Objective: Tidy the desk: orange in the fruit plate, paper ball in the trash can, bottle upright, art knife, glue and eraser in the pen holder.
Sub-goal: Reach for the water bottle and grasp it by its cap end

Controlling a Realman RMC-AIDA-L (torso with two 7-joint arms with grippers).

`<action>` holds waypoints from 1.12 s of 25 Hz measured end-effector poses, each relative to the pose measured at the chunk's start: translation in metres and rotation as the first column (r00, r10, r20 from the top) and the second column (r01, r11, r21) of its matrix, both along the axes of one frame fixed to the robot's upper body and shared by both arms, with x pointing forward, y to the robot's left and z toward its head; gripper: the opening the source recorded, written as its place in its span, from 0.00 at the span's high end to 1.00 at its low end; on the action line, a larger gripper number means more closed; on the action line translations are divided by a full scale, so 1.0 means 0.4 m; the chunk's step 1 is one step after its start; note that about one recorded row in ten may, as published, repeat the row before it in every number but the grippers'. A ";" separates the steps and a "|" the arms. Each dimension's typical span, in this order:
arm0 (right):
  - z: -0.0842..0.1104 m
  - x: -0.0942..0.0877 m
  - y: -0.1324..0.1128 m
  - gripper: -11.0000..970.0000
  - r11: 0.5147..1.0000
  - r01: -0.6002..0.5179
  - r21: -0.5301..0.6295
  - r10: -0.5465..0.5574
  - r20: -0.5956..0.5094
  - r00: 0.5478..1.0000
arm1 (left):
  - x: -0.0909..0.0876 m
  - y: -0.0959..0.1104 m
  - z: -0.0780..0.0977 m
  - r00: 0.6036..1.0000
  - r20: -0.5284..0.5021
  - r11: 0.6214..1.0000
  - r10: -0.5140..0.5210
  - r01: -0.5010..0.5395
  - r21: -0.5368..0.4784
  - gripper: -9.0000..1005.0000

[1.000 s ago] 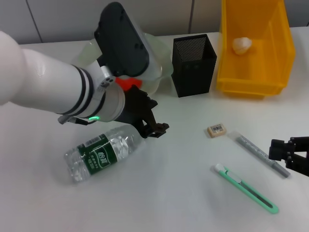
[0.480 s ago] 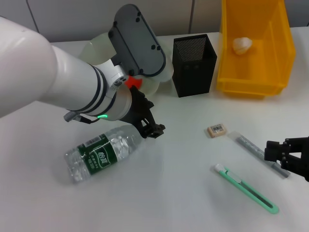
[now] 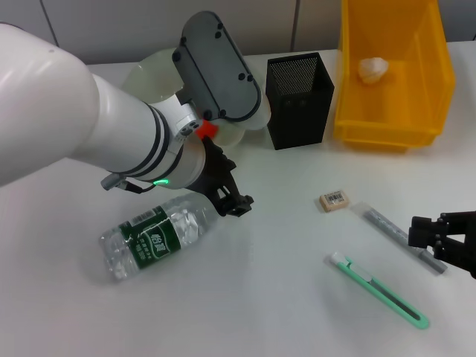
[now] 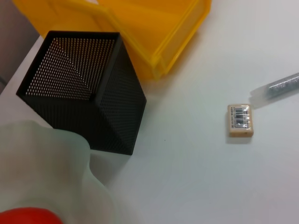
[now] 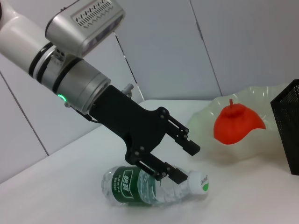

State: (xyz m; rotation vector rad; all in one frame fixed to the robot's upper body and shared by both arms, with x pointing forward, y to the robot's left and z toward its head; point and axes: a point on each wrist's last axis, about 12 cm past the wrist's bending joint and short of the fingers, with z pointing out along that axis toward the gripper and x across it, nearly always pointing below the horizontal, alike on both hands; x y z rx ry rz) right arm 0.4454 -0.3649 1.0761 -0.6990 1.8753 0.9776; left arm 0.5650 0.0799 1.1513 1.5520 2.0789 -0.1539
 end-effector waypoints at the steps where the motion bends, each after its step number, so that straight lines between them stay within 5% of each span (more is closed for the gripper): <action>1: 0.000 0.001 0.001 0.81 1.000 -0.001 0.000 0.001 0.001 1.000 | 0.002 0.000 -0.004 1.000 0.001 1.000 0.003 -0.003 0.000 0.41; 28: -0.010 -0.008 0.004 0.81 1.000 0.001 0.015 -0.001 0.002 1.000 | 0.011 -0.004 -0.067 1.000 0.018 1.000 -0.005 0.004 0.022 0.41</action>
